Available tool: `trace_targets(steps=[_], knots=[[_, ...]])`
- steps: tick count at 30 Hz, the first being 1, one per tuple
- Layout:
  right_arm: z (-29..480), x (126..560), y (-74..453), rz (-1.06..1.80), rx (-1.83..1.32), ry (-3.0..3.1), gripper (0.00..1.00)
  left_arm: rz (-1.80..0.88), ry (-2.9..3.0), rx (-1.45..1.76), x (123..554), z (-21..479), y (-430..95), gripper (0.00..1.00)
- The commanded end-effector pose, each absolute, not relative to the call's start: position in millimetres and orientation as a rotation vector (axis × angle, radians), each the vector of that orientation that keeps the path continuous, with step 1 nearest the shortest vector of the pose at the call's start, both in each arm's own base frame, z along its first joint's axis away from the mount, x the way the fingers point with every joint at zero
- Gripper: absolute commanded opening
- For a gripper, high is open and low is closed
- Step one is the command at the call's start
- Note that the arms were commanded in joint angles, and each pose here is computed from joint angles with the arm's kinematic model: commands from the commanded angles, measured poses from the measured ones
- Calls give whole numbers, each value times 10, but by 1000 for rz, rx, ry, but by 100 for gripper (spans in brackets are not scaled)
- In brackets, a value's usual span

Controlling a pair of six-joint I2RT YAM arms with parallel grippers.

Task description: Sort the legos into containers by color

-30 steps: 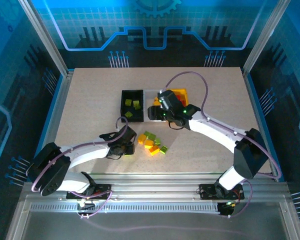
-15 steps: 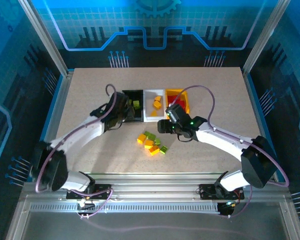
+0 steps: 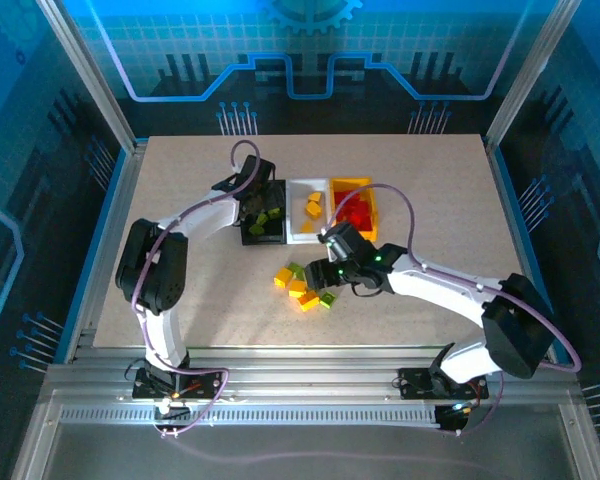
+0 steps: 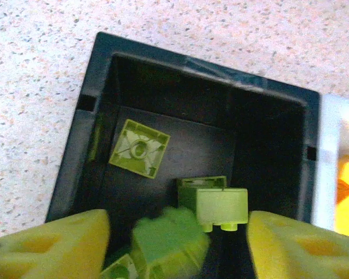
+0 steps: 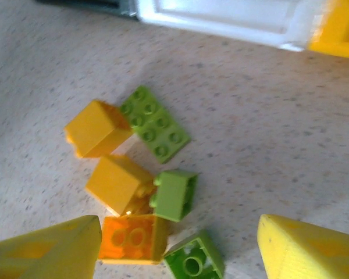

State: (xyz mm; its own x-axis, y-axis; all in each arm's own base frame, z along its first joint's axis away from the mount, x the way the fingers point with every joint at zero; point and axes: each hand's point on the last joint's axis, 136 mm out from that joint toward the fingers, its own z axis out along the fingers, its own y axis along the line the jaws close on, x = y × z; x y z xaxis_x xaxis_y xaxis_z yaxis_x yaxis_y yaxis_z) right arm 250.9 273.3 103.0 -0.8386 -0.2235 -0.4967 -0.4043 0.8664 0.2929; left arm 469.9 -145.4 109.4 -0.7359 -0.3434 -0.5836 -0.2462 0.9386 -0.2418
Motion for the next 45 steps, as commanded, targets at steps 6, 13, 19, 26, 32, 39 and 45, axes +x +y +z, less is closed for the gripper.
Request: trace_targets(steps=[6,13,19,26,32,39,45], knots=[[946,2587,3477,563,-774,2536,74,-446,2200,-318,4240,2377,-1662,99],[645,2838,3736,404,-853,2553,74,-539,2126,-360,3368,2515,-1348,99],[445,2832,3730,281,-924,2568,70,-527,2152,-456,2766,2139,-1012,99],[295,2748,3687,146,-979,2560,60,-509,2219,-537,2462,1717,-861,99],[461,2831,3724,160,-929,2504,37,-497,2249,-531,2406,1647,-850,99],[1184,3107,3568,219,-723,2370,31,-514,2258,-491,2419,1638,-905,99],[1532,3750,2983,212,-347,2412,31,-597,2313,-430,2456,1478,-1118,99]])
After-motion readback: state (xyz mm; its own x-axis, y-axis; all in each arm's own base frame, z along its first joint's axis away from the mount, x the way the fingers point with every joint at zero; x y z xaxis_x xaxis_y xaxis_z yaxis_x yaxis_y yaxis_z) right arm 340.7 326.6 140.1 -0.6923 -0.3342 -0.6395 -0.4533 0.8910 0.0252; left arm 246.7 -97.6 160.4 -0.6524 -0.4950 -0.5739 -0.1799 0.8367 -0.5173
